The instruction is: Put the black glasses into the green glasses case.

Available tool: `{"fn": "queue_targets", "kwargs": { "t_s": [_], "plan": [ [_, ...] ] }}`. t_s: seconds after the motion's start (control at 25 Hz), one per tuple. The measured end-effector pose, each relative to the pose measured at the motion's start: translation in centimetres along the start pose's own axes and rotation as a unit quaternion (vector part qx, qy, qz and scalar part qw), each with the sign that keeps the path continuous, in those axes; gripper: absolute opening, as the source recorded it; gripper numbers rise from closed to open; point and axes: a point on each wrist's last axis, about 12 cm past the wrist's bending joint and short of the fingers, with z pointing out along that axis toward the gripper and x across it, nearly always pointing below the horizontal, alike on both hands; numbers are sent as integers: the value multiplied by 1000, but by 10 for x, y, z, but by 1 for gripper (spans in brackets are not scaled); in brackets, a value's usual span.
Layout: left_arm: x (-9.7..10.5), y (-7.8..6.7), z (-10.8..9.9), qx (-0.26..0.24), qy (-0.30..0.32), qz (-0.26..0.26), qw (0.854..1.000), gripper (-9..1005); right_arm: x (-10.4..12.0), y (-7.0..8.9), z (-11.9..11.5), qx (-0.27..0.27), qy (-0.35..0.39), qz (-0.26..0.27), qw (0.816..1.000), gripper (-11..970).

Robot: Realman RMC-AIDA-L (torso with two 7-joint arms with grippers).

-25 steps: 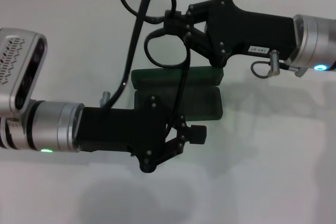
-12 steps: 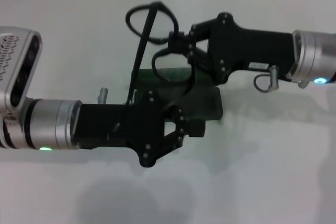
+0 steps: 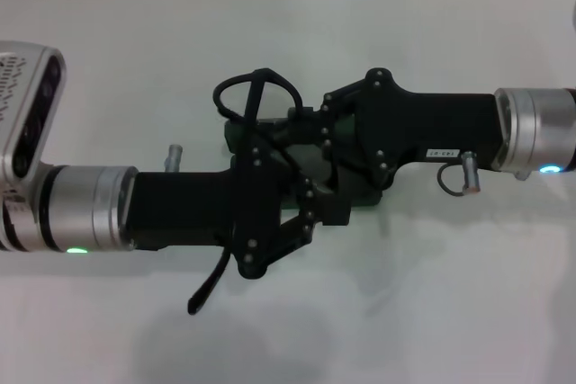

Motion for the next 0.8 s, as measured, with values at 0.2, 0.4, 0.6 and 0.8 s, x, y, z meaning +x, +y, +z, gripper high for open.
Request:
{"fn": "queue_targets", "kwargs": {
  "t_s": [0.2,0.4,0.6,0.8],
  "plan": [
    [0,0,0,-1,-2,1,1000,0,0,2,0,-6,-1,0,1000,45],
    [-1,0,0,-2,-2,1,1000,0,0,3,0,-14,0,-4,1000,45],
    [-1,0,0,-2,-3,1,1000,0,0,4,0,-15,1,-4,1000,45],
    [-1,1,0,-5,-4,1,1000,0,0,5,-3,-14,1,-8,1000,46]
  ]
}}
